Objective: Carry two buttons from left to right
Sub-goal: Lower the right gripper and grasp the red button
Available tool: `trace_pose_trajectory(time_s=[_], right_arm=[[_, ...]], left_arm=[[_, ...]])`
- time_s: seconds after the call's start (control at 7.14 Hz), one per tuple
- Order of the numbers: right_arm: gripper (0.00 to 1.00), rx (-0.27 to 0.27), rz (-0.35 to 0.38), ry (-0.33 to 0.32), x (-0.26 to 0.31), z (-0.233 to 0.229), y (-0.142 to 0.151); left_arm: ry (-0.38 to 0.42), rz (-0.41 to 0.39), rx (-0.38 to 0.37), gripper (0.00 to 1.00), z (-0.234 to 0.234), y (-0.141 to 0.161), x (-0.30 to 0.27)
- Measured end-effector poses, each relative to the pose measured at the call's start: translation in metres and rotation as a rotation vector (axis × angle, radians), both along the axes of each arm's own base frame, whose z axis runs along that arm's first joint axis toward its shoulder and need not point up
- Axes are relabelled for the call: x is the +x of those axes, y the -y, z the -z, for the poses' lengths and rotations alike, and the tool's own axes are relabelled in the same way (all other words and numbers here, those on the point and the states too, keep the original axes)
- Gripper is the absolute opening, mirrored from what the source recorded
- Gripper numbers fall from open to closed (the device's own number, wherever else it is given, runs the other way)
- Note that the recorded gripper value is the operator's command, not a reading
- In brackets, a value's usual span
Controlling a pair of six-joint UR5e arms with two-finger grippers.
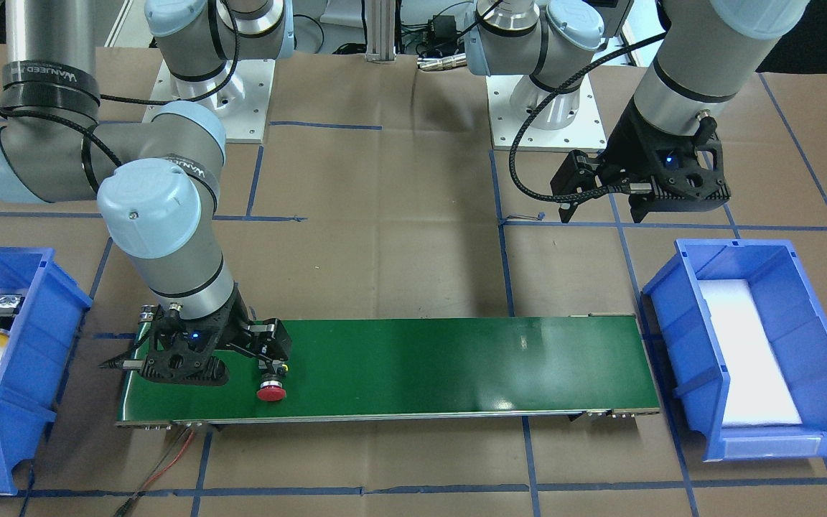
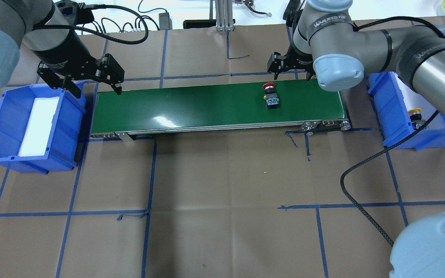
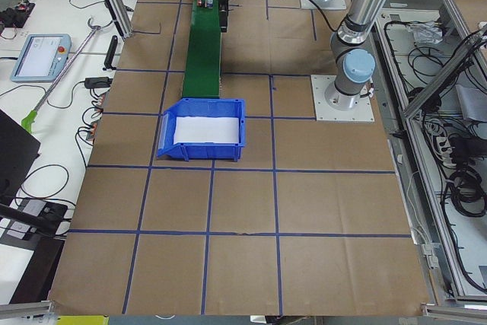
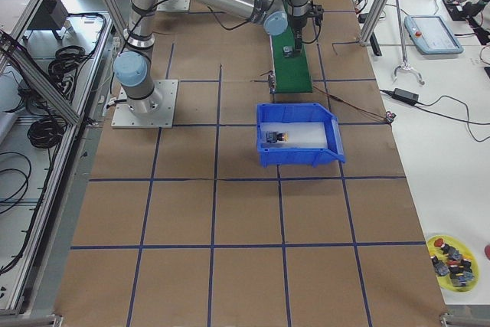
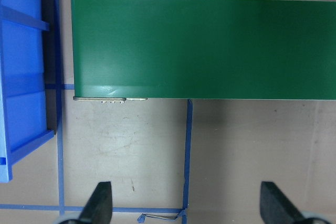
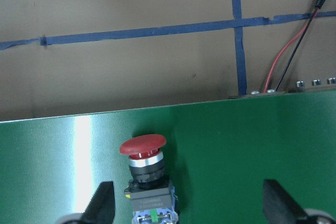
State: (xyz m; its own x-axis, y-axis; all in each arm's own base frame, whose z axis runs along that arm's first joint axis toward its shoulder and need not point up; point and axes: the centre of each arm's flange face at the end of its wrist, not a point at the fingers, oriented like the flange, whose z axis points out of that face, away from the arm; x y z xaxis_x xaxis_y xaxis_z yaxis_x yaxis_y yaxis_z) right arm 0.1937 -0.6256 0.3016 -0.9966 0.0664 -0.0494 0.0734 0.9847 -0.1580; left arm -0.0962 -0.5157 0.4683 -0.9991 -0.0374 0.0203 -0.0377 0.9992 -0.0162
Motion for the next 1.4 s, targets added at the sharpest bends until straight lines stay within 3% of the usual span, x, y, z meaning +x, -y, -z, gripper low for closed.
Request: trace_pose_trajectory(time_s=[0.28, 0.42, 0.56, 0.7, 1.12, 1.4], right_arm=[[0.99, 0.043, -0.004, -0.006, 0.003, 0.028, 0.004], [0.91, 0.063, -0.005, -0.01, 0.003, 0.04, 0.004], [0.57, 0.078, -0.006, -0.012, 0.002, 0.048, 0.003], [0.07, 0.085, -0.008, -0.013, 0.002, 0.051, 0.001], [0.03, 0.083, -0.019, -0.038, -0.005, 0.045, 0.001], [0.04, 0.03, -0.027, -0.103, -0.028, 0.007, 0.002]], left_arm=[[0.0, 0.0, 0.0, 0.99, 0.0, 0.0, 0.0], [0.0, 0.0, 0.0, 0.99, 0.0, 0.0, 0.0], [0.0, 0.0, 0.0, 0.99, 0.0, 0.0, 0.0], [0.0, 0.0, 0.0, 0.99, 0.0, 0.0, 0.0], [0.0, 0.0, -0.002, 0.99, -0.001, 0.0, 0.0], [0.0, 0.0, -0.002, 0.99, -0.001, 0.0, 0.0]])
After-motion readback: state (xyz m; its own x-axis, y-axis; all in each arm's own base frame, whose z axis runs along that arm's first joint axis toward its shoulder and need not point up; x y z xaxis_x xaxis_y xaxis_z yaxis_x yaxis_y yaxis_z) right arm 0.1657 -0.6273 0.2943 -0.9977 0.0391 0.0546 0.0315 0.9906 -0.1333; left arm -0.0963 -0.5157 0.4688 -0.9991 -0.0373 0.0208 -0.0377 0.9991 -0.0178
